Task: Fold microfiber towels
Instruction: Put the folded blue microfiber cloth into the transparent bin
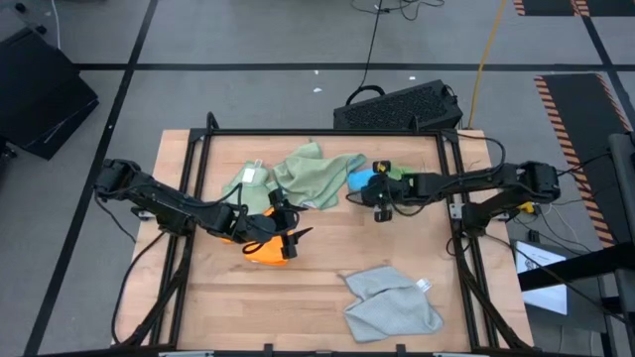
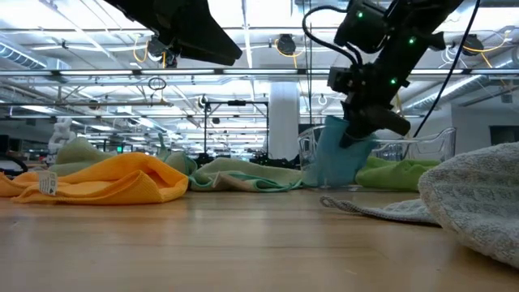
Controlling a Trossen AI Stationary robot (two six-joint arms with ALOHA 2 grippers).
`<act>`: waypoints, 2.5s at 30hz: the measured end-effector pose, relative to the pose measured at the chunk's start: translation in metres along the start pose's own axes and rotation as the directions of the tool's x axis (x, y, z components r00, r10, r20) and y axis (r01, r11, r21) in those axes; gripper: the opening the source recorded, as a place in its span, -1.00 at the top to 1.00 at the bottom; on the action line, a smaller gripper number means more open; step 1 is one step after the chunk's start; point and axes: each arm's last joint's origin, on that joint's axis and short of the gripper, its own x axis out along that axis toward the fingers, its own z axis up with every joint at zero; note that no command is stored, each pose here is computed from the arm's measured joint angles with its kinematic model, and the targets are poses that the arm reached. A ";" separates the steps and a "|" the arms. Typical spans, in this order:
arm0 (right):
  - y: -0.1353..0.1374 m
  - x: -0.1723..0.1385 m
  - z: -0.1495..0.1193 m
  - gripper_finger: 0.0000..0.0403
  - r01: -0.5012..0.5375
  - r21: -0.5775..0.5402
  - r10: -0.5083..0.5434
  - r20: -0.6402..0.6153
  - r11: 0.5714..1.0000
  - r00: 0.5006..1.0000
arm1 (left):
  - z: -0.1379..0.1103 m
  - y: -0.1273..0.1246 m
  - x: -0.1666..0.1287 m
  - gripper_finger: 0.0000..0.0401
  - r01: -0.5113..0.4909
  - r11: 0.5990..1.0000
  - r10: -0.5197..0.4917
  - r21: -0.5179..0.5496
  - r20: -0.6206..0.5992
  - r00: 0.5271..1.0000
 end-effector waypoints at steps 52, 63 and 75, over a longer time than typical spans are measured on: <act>-0.027 0.047 -0.032 0.98 -0.513 0.553 0.547 0.119 0.657 0.828 | 0.001 -0.003 -0.001 -0.27 0.036 0.999 -0.036 -0.004 0.007 0.999; -0.025 0.054 -0.034 0.99 -0.517 0.565 0.560 0.114 0.643 0.821 | 0.001 0.003 0.002 -0.27 0.014 1.000 -0.014 0.022 0.002 1.000; -0.039 -0.007 -0.026 1.00 -0.426 0.598 0.401 0.184 0.679 0.897 | -0.008 0.000 0.000 -0.27 0.020 1.000 -0.020 0.003 -0.074 0.997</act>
